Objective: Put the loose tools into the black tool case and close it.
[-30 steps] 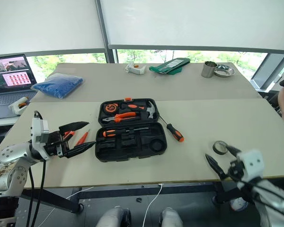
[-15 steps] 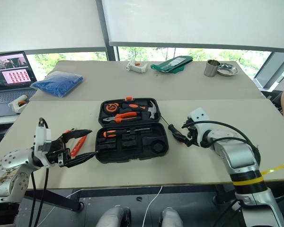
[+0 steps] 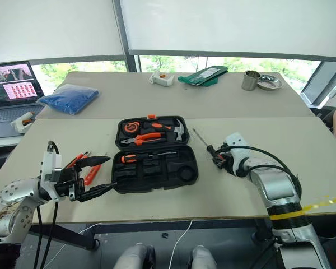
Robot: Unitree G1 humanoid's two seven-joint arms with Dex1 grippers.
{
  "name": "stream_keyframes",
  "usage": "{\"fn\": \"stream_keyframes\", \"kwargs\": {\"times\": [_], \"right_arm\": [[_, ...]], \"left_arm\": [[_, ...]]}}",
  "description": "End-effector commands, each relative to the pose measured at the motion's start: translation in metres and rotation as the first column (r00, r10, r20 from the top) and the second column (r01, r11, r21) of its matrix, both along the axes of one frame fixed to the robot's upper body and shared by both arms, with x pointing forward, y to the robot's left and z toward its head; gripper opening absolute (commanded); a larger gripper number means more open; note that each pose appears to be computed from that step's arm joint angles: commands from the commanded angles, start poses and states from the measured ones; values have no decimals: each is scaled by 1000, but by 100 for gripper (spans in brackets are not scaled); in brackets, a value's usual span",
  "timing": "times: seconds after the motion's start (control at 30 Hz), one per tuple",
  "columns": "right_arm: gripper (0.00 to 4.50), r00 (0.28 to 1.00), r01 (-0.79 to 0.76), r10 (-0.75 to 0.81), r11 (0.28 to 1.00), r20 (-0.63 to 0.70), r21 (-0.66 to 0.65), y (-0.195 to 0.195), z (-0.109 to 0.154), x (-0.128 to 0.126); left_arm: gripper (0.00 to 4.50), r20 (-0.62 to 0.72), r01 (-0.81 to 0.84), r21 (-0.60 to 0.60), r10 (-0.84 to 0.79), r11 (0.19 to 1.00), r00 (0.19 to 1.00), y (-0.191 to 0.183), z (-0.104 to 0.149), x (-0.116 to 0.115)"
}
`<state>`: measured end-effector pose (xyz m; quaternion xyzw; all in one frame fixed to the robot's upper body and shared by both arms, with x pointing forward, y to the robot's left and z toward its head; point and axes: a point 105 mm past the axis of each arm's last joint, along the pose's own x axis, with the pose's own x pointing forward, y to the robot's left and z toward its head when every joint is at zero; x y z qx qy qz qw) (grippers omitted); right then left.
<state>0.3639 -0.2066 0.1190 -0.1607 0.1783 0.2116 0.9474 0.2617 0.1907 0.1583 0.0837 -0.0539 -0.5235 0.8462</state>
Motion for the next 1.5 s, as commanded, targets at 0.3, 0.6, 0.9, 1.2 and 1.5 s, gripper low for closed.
{"fn": "stream_keyframes", "kwargs": {"times": [0.3, 0.6, 0.9, 1.2, 1.5], "right_arm": [[107, 557, -697, 813, 568, 169, -437, 106, 69, -13], [107, 436, -780, 892, 311, -116, -543, 123, 34, 5], [107, 462, -769, 881, 342, -99, -540, 131, 33, 21], [207, 466, -768, 879, 343, -104, -541, 135, 35, 27], [267, 383, -850, 900, 431, 207, -303, 132, 114, 14]], "left_arm": [[450, 30, -181, -8, 181, 983, 983, 38, 2, 1], [450, 31, -226, -6, 227, 974, 974, 47, -3, -3], [450, 21, -226, -1, 226, 974, 974, 42, -9, -7], [450, 37, -239, 2, 239, 971, 970, 42, -8, -6], [450, 45, -261, -7, 261, 965, 964, 44, -9, -6]]}}
